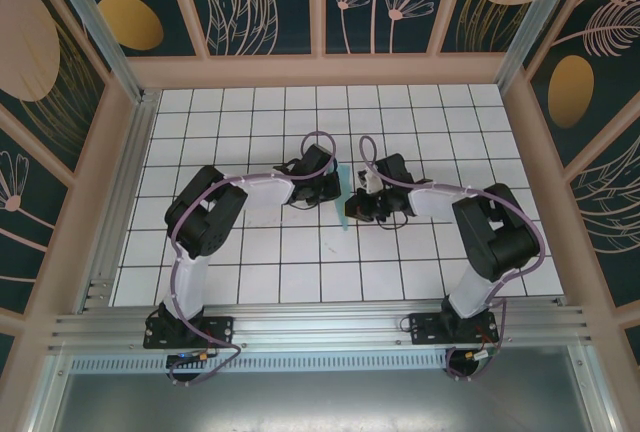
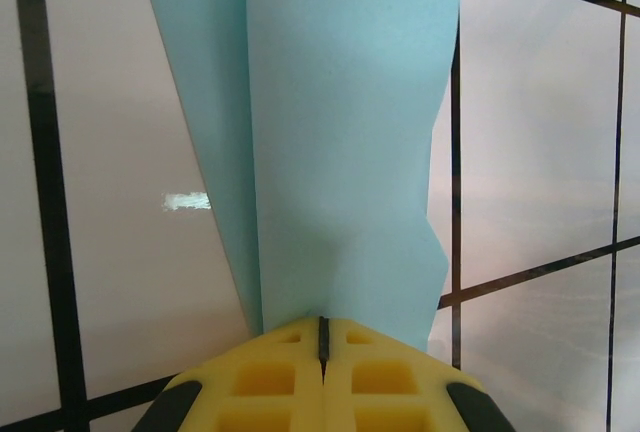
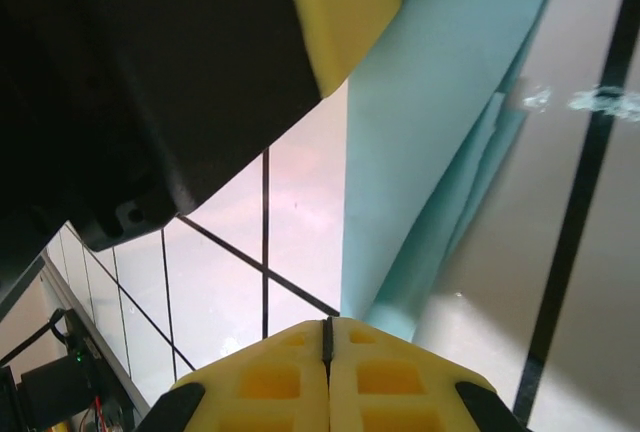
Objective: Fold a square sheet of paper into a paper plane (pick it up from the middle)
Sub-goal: Fold the wing for the fifth time at the center of the table.
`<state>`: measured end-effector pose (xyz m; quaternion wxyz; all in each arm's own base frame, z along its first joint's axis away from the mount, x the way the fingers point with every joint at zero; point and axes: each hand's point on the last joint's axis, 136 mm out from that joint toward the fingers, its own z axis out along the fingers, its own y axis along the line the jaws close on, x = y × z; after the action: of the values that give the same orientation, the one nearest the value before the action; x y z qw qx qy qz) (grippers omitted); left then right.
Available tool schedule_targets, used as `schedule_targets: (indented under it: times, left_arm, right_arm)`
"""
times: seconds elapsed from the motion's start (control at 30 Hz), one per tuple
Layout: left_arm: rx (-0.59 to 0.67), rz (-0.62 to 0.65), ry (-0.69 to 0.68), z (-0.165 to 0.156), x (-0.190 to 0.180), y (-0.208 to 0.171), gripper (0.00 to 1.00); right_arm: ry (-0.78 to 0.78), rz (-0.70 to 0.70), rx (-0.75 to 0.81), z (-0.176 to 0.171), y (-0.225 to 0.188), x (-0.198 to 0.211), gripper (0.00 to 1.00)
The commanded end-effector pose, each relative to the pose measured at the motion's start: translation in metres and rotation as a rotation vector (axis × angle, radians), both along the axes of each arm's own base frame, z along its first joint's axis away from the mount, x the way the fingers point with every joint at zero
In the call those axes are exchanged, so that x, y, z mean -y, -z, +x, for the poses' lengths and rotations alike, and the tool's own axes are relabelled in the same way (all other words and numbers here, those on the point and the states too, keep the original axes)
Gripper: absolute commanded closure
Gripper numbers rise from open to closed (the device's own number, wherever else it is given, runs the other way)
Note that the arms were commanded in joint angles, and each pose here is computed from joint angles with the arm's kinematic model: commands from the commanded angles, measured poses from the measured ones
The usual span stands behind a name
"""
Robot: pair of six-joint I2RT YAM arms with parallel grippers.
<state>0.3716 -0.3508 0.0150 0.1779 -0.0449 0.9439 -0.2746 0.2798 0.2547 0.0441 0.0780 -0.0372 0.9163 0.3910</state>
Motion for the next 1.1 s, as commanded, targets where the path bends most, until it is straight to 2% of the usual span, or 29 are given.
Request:
schedule_targets:
  times: [0.0, 0.23, 0.77, 0.9, 1.07]
  left_arm:
    - [-0.116, 0.157, 0.008, -0.022, -0.028, 0.049, 0.95]
    - [-0.129, 0.158, 0.005, -0.024, -0.029, 0.051, 0.95]
    - [-0.149, 0.162, 0.004, -0.026, -0.029, 0.057, 0.95]
    - [-0.156, 0.165, 0.005, -0.028, -0.030, 0.060, 0.95]
    - [-0.161, 0.175, 0.001, -0.029, -0.032, 0.061, 0.95]
  right_arm:
    - [-0.022, -0.019, -0.016, -0.005, 0.007, -0.003, 0.90]
    - [-0.018, -0.040, -0.019, -0.012, 0.012, 0.000, 0.81]
    - [-0.007, -0.091, -0.060, -0.016, 0.028, 0.001, 0.74]
    - [-0.012, -0.077, -0.072, -0.017, 0.030, -0.003, 0.74]
    - [0.006, -0.108, -0.096, -0.018, 0.038, 0.001, 0.83]
